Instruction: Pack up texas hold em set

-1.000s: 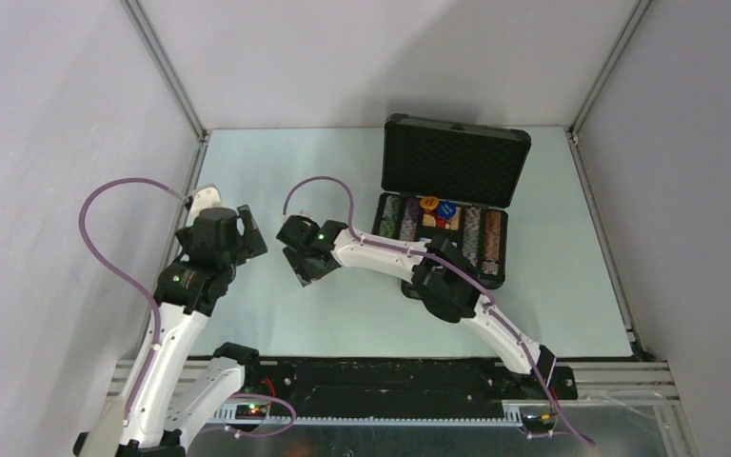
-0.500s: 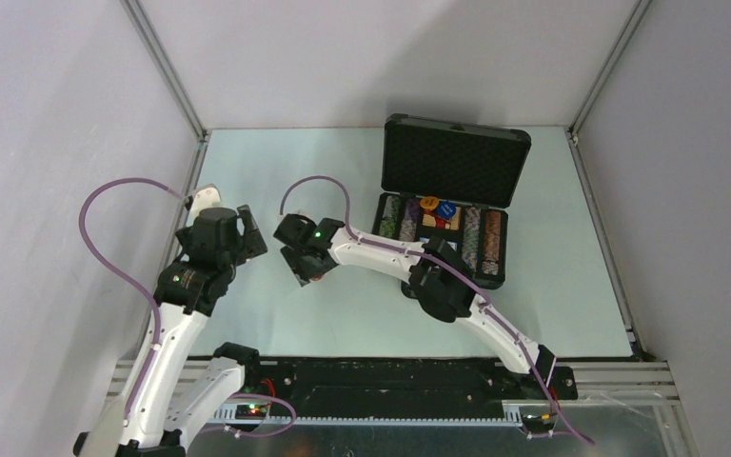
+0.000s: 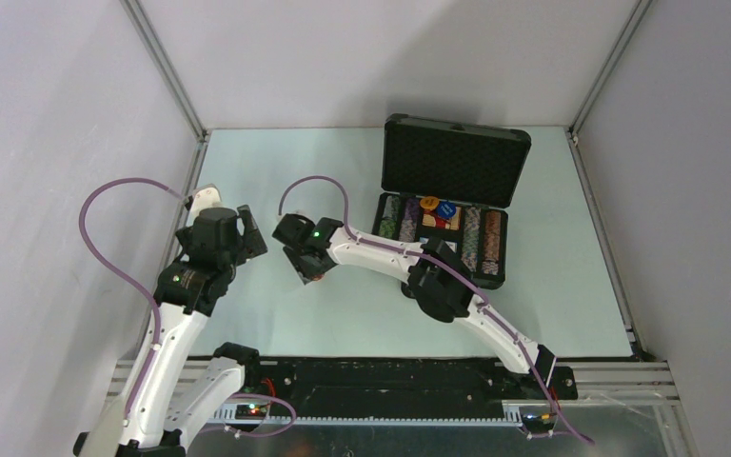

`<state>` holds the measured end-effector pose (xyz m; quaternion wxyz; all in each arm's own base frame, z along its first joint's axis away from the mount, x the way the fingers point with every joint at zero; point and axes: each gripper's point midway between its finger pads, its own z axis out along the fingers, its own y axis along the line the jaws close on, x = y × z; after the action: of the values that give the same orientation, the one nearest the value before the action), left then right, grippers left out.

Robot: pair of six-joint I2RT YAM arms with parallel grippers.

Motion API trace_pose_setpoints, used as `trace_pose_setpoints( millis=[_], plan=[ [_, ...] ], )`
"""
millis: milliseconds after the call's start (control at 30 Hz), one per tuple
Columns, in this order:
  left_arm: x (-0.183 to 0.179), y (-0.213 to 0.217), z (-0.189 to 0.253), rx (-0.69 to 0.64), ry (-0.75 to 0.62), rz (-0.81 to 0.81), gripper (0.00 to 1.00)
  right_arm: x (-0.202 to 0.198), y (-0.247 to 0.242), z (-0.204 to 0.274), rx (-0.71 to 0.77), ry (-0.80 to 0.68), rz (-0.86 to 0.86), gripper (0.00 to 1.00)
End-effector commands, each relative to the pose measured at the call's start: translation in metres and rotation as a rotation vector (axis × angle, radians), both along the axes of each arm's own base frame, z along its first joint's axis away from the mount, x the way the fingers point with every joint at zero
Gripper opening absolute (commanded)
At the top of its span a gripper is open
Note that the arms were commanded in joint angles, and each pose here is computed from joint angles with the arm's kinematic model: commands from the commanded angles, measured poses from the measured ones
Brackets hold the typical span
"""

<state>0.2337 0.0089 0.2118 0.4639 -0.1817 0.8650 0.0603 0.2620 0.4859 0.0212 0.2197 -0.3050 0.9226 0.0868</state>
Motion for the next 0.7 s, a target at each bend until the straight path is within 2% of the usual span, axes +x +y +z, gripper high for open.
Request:
trace_pose_setpoints(
  millis=[0, 367, 433, 567, 667],
  plan=[
    [0.003, 0.001, 0.002, 0.005, -0.013, -0.002, 0.98, -0.027, -0.014, -0.05, -0.103, 0.116, 0.024, 0.55],
    [0.003, 0.001, 0.002, 0.004, -0.012, -0.003, 0.98, -0.024, -0.005, -0.05, -0.068, 0.106, 0.034, 0.4],
    [0.003, 0.001, 0.002, 0.004, -0.013, -0.002, 0.98, -0.022, -0.006, -0.051, -0.071, 0.104, 0.031, 0.35],
    [0.003, 0.001, 0.002, 0.003, -0.013, -0.003, 0.98, -0.018, -0.009, -0.047, -0.074, 0.087, 0.024, 0.19],
    [0.003, 0.001, 0.003, 0.003, -0.015, -0.002, 0.98, -0.012, -0.009, -0.038, -0.059, 0.066, 0.013, 0.01]
  ],
)
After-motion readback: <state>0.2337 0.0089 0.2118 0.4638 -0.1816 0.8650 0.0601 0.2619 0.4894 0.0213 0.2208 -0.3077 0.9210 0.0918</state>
